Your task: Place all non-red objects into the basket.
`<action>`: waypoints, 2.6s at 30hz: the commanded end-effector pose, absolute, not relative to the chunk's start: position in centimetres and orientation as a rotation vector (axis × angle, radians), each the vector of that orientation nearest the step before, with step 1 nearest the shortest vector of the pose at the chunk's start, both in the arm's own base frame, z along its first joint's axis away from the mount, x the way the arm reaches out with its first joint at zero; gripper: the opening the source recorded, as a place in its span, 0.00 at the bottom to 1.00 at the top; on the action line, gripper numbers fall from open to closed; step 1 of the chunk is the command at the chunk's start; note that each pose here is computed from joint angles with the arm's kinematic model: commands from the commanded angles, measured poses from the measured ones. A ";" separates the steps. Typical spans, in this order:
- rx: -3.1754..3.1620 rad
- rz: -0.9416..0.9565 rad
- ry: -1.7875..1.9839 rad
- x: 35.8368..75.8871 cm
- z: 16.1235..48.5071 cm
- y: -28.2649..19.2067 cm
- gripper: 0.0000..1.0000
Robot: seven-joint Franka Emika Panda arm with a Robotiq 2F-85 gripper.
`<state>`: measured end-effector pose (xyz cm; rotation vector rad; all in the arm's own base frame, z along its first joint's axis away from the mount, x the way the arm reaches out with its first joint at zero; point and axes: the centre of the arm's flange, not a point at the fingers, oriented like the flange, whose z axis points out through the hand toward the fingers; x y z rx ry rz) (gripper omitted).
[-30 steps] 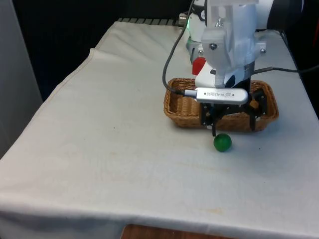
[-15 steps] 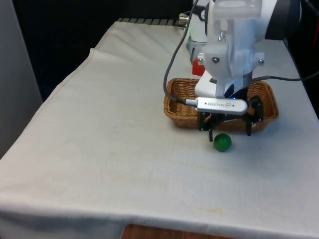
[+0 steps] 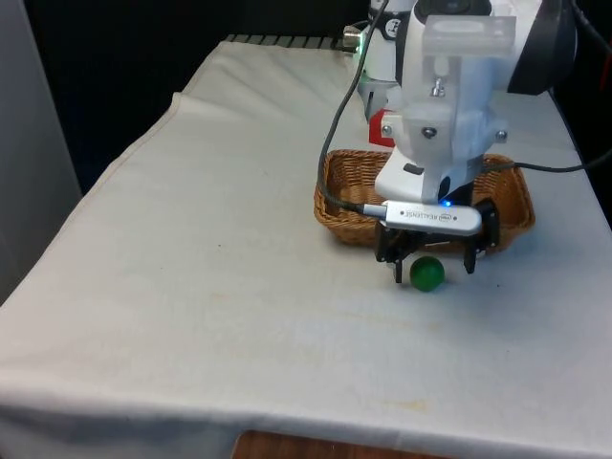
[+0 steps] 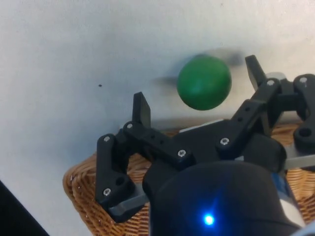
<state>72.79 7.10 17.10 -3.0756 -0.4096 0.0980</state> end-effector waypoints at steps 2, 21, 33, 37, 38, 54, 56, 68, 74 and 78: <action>-3.093 0.102 -0.411 72.9 17.1 7.2 1.00; -3.106 0.101 -0.416 73.0 17.2 7.3 0.00; -3.092 0.096 -0.429 73.4 21.8 5.3 0.00; -3.086 0.101 -0.427 73.4 23.0 4.8 0.00; -3.085 0.100 -0.427 73.4 23.4 4.7 0.00; -3.069 0.123 -0.419 71.4 28.6 2.9 0.00; -3.066 0.123 -0.418 70.9 28.8 2.8 0.00; -3.053 0.139 -0.409 69.0 28.8 2.7 0.00; -3.053 0.107 -0.410 66.9 28.6 3.0 0.00; -3.052 0.101 -0.409 66.3 28.5 3.0 0.00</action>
